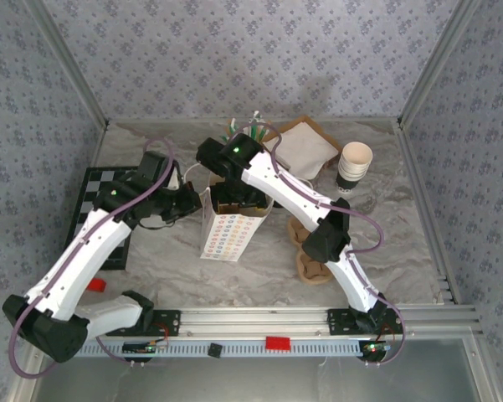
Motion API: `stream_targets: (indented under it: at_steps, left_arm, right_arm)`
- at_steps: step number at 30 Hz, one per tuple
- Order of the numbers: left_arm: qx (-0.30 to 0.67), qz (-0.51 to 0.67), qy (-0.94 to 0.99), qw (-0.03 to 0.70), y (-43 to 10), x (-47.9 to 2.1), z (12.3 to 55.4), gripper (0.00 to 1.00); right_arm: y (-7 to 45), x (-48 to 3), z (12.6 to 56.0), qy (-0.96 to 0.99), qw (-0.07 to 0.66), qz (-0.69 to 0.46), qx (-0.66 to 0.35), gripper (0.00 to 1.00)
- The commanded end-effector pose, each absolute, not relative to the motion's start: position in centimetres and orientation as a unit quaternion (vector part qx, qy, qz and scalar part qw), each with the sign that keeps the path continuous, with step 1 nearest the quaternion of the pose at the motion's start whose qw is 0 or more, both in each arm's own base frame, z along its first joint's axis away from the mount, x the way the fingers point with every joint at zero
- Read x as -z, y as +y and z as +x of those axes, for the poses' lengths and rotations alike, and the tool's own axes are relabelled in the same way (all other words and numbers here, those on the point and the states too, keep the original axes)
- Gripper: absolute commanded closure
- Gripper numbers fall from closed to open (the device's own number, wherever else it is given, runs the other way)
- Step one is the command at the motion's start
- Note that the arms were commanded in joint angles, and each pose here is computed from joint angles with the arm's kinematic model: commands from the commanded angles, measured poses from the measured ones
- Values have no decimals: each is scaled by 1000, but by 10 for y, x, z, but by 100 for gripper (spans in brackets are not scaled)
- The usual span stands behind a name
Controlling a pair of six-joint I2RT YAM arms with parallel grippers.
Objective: Pack the takeout coffee
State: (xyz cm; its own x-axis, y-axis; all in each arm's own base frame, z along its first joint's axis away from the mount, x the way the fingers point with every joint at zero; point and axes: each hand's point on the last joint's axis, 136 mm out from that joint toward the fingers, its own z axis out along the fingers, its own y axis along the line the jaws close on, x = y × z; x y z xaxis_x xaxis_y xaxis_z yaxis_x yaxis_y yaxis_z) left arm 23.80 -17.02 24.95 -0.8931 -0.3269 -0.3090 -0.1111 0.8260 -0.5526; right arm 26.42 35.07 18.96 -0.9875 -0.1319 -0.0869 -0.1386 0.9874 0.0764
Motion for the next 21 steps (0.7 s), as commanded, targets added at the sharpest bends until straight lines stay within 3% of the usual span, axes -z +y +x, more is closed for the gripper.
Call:
stream_targets:
  at_steps: [1,12,16,21]
  left_arm:
    - [294,-112,923,222,-164,-280,228,87]
    - [353,-91,900,240,-178,-327,220,70]
    - [352,-63,901,246,-191,-337,222,59]
    - [315,-44,918,235,-199,-327,230,58]
  right_arm:
    - [345,-185,260,996,33,-77,-15,0]
    - [346,-183,260,996,35,-79,-13,0]
    - [346,-183,260,996,35,-81,-11,0]
    - [347,-181,260,996,34,-82,-11,0]
